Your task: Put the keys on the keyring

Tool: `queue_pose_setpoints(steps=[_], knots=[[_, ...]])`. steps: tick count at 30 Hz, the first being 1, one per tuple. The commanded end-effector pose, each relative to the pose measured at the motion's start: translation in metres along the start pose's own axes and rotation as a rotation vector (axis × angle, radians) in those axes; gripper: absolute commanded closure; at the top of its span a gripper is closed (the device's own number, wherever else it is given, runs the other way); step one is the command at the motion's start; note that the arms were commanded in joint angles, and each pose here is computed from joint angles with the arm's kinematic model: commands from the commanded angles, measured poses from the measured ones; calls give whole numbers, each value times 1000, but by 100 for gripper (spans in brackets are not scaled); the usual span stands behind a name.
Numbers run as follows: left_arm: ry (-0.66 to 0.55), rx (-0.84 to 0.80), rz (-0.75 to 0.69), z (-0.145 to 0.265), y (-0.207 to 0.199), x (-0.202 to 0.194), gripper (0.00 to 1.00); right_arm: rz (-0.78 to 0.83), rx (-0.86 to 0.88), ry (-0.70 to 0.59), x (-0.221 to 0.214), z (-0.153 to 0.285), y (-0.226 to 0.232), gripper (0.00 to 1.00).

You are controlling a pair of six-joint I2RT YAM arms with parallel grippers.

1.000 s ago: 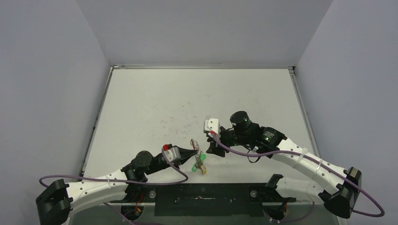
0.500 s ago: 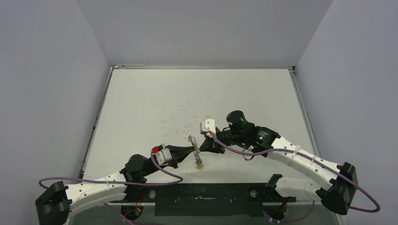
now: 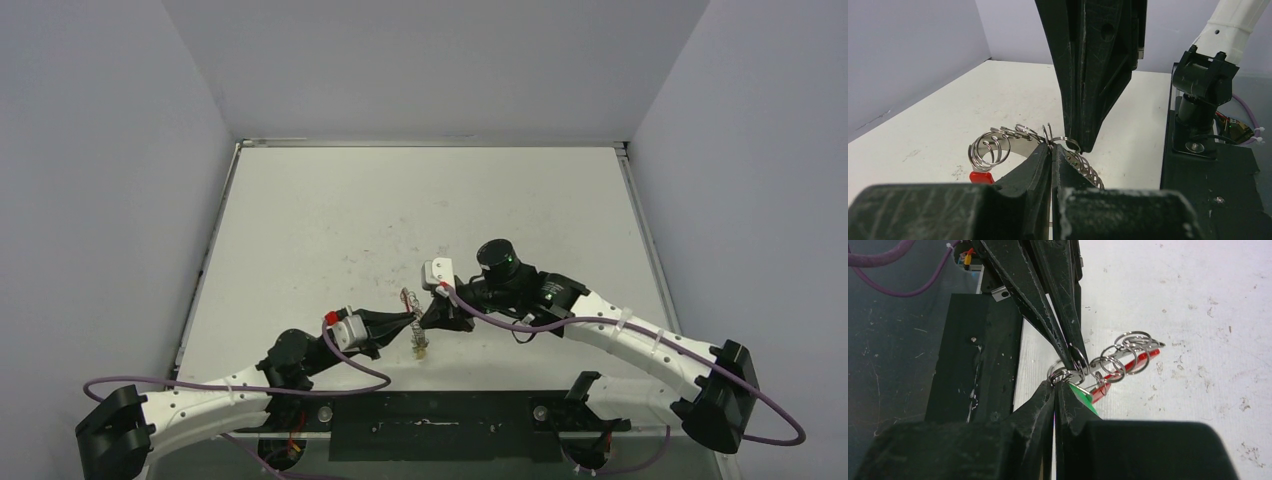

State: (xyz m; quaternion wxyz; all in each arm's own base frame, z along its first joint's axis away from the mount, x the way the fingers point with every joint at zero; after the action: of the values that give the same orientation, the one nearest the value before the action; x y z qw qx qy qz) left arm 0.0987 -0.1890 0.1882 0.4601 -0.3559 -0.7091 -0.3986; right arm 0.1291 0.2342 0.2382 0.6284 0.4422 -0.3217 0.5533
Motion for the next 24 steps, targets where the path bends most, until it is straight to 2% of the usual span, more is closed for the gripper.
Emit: queue_pose_setpoints(steps=[1,11,18,24], knots=[[-114,22,-1,-7,5,22,100,43,27,-15,3,-14,3,100],[-100,29,2,-6,5,19,100,45,-11,57,-4,-25,8,91],[-39,50,9,-1,5,9,100,63,-125,-31,9,0,3,56],[99,81,3,-2,8,-5,100,-17,-194,-115,2,17,-13,38]])
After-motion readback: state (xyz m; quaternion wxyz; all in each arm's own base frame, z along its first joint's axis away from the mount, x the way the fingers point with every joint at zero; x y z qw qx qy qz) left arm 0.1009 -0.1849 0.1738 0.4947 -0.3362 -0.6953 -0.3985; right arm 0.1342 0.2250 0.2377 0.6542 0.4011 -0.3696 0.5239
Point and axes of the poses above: each gripper's point midway between its finger pads, its own z axis back along the fingers, its own y axis along the line the jaws close on, x = y × z, the point moved 9 cm from there along z, back along the fingers, and after that the axes turned 10 degrees about -z, right-handed, at the moved point
